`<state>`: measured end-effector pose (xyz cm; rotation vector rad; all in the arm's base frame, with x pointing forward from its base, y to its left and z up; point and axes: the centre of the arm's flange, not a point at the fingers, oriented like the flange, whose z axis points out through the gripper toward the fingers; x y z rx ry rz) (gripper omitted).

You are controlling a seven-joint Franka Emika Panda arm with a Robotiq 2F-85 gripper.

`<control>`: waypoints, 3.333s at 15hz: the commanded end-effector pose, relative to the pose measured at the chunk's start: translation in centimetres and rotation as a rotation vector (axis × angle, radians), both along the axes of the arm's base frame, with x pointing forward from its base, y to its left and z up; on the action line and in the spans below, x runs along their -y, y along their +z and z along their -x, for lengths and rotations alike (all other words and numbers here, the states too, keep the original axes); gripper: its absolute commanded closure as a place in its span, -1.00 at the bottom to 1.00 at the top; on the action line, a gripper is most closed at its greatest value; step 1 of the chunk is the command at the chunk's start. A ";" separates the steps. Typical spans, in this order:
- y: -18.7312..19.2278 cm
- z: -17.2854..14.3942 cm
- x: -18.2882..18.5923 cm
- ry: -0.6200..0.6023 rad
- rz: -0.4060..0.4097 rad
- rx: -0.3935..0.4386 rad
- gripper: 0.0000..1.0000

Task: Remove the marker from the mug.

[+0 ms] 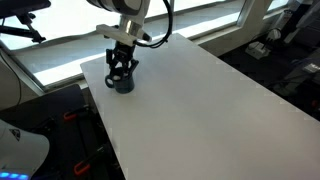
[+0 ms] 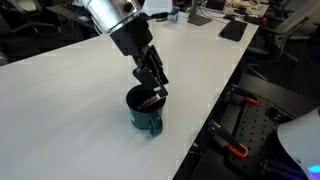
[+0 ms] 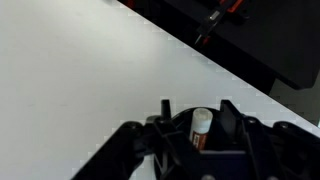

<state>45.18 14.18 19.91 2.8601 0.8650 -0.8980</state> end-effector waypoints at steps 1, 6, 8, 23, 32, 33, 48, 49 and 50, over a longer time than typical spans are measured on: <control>0.9 -0.3 -1.0 -0.011 0.052 -0.022 -0.08; 0.3 -1.1 -1.8 0.026 0.099 -0.020 -0.12; -0.1 -1.6 -1.9 0.055 0.115 -0.014 -0.10; 0.4 -2.0 -3.7 0.157 0.081 0.022 -0.12; 0.2 -1.3 -4.5 0.232 -0.001 -0.011 -0.08; 0.1 -1.2 -4.5 0.236 -0.008 -0.017 -0.09; -2.2 -1.2 -3.0 0.204 -0.016 -0.091 0.72; -2.2 -1.2 -2.9 0.201 -0.017 -0.092 0.87; -2.2 -1.3 -2.8 0.197 -0.018 -0.092 1.00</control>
